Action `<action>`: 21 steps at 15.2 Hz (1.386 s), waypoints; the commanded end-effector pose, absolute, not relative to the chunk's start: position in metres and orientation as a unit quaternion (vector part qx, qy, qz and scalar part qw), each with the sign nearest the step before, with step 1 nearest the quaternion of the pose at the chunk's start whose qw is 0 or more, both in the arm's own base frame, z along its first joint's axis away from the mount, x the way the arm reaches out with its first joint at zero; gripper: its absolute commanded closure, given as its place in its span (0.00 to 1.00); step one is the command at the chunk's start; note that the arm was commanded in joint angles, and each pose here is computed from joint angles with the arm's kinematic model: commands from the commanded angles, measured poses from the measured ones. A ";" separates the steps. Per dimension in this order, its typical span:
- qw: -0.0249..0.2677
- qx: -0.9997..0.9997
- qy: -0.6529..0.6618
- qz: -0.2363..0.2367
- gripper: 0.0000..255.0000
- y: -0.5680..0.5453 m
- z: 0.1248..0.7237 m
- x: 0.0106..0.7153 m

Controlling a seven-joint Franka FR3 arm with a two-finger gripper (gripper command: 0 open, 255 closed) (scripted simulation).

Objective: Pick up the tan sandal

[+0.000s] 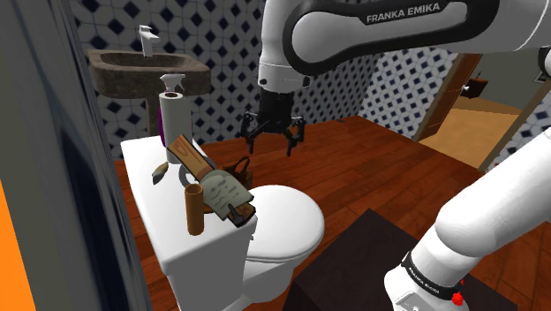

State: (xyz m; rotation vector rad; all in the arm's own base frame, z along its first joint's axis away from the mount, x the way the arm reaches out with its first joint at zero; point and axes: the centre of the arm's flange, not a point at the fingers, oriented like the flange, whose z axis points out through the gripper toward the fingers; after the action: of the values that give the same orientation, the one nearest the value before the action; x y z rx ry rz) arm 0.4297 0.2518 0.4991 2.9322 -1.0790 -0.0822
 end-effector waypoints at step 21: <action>0.021 0.885 -0.464 -0.030 1.00 0.297 0.421 0.496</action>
State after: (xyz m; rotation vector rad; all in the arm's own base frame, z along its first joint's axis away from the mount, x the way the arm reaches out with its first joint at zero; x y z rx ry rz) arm 0.4969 0.2965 0.4230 2.7457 -1.4392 -0.0871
